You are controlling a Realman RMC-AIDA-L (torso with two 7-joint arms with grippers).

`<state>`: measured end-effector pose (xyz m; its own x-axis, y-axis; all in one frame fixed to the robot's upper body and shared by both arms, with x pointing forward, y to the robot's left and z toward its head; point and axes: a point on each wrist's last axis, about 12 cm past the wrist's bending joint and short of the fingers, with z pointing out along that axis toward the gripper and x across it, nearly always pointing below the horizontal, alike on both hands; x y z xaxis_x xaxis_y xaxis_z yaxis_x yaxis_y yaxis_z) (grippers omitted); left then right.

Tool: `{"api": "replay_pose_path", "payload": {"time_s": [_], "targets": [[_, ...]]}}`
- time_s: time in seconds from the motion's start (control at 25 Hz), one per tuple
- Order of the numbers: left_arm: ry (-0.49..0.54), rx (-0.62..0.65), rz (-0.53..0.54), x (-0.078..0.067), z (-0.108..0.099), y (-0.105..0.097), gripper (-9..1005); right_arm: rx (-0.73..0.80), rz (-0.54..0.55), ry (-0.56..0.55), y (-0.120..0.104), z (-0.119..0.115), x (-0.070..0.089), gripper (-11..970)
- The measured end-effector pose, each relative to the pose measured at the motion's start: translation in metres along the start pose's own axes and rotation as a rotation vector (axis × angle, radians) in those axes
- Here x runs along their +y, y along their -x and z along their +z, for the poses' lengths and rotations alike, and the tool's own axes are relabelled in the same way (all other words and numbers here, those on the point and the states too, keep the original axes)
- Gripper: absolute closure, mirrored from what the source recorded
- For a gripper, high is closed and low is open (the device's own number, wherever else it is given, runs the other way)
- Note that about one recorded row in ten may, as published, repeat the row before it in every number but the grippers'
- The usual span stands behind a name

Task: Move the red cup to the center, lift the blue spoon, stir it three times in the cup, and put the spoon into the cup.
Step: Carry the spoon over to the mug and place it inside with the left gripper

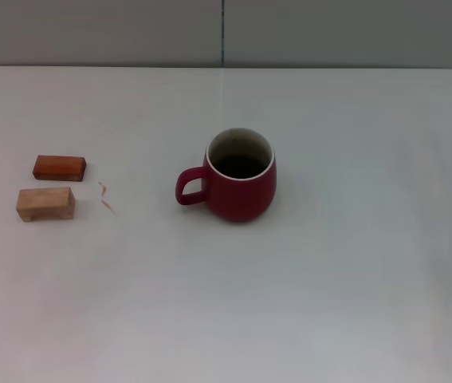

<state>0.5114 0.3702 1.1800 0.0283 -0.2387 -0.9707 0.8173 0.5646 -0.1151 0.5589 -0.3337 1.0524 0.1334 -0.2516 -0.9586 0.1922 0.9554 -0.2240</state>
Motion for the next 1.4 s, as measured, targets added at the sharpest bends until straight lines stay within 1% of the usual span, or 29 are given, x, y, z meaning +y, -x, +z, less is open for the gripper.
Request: {"api": "replay_pose_path", "payload": {"time_s": [0.04,0.08,0.12,0.16,0.2,0.28,0.4,0.44,0.48,0.56,0.64,0.68,0.8,0.84,0.88,0.92,1.0,1.04,1.08,1.16,1.2,1.24,1.28,1.4], "targets": [[0.0,0.0,0.0,0.0,0.0,0.0,828,0.0,0.0,0.0,0.0,0.0,0.0,229],[-0.035,0.025,0.031,-0.002,0.006,0.007,828,-0.001,0.001,-0.001,0.0,0.0,0.0,229],[-0.035,0.025,0.031,-0.002,0.006,0.007,828,-0.001,0.001,-0.001,0.0,0.0,0.0,230],[-0.053,0.047,0.047,-0.003,0.009,0.011,828,-0.001,0.001,-0.001,0.0,0.0,0.0,230],[-0.085,0.101,0.085,-0.006,0.016,0.019,828,-0.001,0.001,-0.002,0.0,0.0,0.0,230],[-0.095,0.122,0.098,-0.007,0.019,0.022,828,-0.001,0.001,-0.002,0.0,0.0,0.0,230],[-0.136,0.217,0.16,-0.012,0.036,0.036,828,0.0,0.003,-0.003,0.0,0.0,0.0,229],[-0.136,0.217,0.16,-0.012,0.036,0.036,828,0.001,0.003,-0.003,0.0,0.0,0.0,229],[-0.148,0.252,0.184,-0.014,0.043,0.04,828,0.002,0.003,-0.003,0.0,-0.001,0.0,229],[-0.154,0.271,0.198,-0.014,0.047,0.042,828,0.003,0.003,-0.004,-0.001,-0.001,0.0,229],[-0.18,0.377,0.248,-0.018,0.066,0.045,828,0.005,0.004,-0.003,-0.001,-0.002,0.001,229],[-0.18,0.377,0.248,-0.018,0.066,0.045,828,0.005,0.004,-0.003,-0.001,-0.002,0.001,229],[-0.196,0.461,0.29,-0.021,0.081,0.047,828,0.006,0.004,-0.001,-0.001,-0.003,0.002,229],[-0.196,0.461,0.29,-0.021,0.081,0.047,828,0.006,0.004,-0.001,-0.001,-0.003,0.002,229],[-0.206,0.507,0.317,-0.023,0.091,0.048,828,0.006,0.004,-0.001,-0.001,-0.003,0.002,229],[-0.206,0.507,0.317,-0.023,0.091,0.048,828,0.006,0.004,-0.001,-0.001,-0.003,0.002,229],[-0.217,0.554,0.345,-0.024,0.102,0.05,828,0.007,0.005,0.0,-0.002,-0.003,0.002,229],[-0.217,0.554,0.345,-0.024,0.102,0.05,828,0.007,0.005,0.0,-0.002,-0.003,0.002,229],[-0.219,0.58,0.362,-0.025,0.108,0.051,828,0.007,0.005,0.0,-0.002,-0.003,0.002,229],[-0.218,0.59,0.368,-0.025,0.11,0.051,828,0.007,0.005,0.0,-0.002,-0.003,0.002,229],[-0.223,0.626,0.391,-0.028,0.118,0.051,828,0.008,0.006,-0.001,-0.002,-0.003,0.002,229],[-0.223,0.626,0.391,-0.028,0.118,0.051,828,0.008,0.006,-0.001,-0.002,-0.003,0.002,229],[-0.229,0.659,0.413,-0.031,0.124,0.05,827,0.008,0.006,-0.002,-0.002,-0.003,0.002,229],[-0.243,0.705,0.454,-0.036,0.132,0.051,827,0.009,0.005,-0.003,-0.002,-0.004,0.002,229]]}}
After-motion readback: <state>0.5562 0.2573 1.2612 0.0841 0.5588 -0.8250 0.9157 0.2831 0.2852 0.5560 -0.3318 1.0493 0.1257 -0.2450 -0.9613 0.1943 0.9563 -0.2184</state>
